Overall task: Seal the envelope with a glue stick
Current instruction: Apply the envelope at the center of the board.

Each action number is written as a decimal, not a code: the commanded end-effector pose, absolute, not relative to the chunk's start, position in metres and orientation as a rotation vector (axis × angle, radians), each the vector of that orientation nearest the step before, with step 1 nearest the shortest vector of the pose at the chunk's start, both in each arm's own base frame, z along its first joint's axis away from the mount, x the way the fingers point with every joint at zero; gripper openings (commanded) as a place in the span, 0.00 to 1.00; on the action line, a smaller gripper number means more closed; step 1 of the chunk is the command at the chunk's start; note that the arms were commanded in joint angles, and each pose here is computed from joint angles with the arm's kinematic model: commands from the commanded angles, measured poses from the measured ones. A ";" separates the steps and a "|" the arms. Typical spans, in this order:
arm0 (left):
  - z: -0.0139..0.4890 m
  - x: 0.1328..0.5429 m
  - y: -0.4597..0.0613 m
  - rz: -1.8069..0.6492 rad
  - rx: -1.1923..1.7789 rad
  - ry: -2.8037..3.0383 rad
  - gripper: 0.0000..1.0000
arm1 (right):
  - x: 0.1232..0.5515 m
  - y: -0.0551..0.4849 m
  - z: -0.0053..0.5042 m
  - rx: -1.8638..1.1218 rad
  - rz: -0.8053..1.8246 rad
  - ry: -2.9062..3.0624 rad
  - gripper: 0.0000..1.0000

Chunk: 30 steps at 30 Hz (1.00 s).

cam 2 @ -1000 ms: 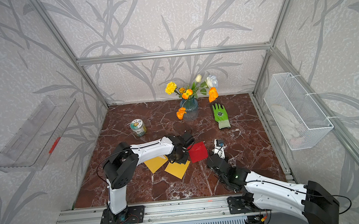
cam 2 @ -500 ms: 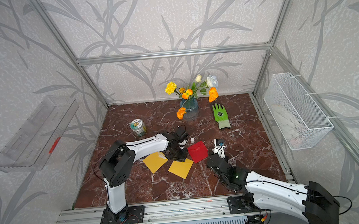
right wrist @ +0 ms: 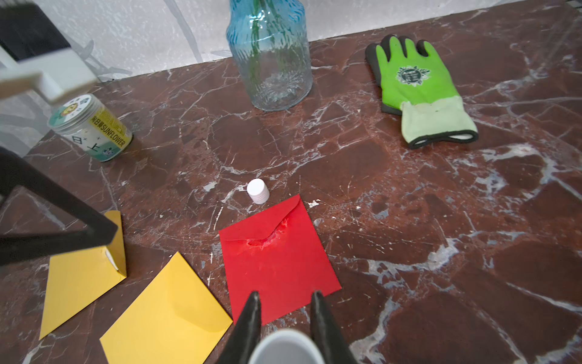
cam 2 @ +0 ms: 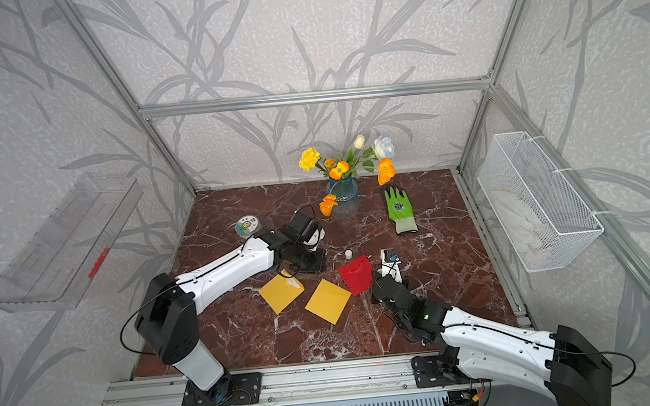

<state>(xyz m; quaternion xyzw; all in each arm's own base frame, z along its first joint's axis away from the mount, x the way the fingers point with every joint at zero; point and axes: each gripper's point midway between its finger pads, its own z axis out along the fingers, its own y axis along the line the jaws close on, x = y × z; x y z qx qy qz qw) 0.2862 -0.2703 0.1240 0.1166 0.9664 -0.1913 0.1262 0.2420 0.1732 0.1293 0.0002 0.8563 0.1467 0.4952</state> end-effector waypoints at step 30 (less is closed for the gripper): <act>0.039 0.301 -0.117 -0.624 -0.546 2.654 0.07 | 0.289 0.461 0.143 -0.465 0.777 1.849 0.00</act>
